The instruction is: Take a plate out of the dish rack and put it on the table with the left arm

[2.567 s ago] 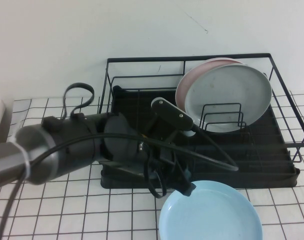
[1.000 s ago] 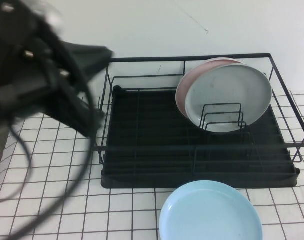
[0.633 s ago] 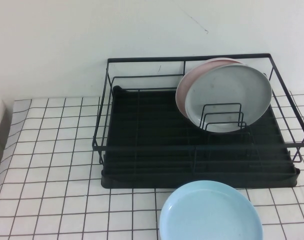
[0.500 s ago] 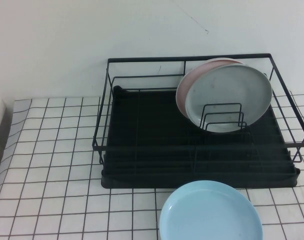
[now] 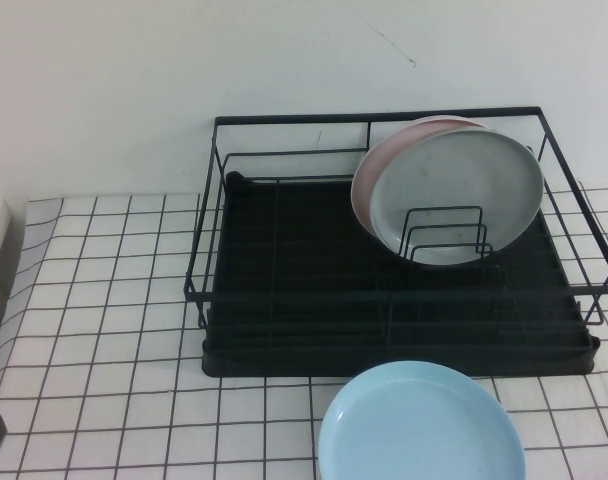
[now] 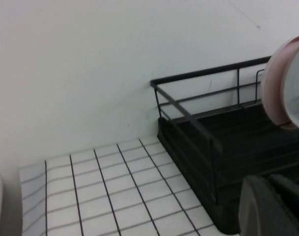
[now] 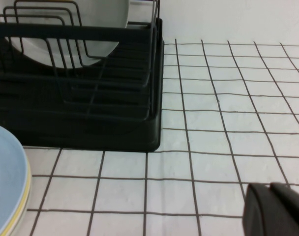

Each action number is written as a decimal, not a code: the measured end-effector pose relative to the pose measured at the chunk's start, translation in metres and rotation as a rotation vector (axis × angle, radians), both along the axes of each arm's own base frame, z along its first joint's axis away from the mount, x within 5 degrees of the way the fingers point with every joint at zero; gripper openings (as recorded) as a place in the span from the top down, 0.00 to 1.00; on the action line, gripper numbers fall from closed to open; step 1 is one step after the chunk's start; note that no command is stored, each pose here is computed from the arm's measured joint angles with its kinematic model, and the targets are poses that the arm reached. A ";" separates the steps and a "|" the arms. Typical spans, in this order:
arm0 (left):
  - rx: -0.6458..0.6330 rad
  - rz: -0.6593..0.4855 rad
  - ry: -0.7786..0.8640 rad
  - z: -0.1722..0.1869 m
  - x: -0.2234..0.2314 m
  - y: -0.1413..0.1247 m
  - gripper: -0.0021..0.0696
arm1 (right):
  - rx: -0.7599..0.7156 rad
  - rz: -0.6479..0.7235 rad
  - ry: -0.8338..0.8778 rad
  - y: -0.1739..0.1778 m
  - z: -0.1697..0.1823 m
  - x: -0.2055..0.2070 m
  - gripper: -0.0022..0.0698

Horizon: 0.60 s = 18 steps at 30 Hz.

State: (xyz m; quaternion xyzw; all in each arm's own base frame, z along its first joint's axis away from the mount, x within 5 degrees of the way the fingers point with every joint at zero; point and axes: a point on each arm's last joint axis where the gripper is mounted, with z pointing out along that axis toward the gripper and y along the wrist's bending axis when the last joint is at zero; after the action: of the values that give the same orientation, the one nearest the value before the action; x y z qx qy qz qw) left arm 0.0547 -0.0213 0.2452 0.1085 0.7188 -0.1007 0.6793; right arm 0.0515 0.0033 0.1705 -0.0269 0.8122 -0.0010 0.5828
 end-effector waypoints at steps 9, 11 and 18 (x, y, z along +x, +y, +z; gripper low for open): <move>-0.084 0.063 0.086 -0.053 0.006 0.004 0.97 | 0.000 0.000 0.000 0.000 0.000 0.000 0.98; -0.084 0.072 0.072 -0.052 0.007 0.005 0.97 | 0.000 0.000 0.000 0.000 0.000 0.000 0.98; -0.023 0.088 -0.026 -0.047 0.002 0.008 0.97 | 0.000 0.000 0.000 0.000 0.000 0.000 0.98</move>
State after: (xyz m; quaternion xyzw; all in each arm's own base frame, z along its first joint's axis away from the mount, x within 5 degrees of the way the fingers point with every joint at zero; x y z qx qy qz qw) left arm 0.0564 -0.0136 0.1977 0.0700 0.7128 -0.0776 0.6935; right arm 0.0515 0.0033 0.1705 -0.0269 0.8122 -0.0010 0.5828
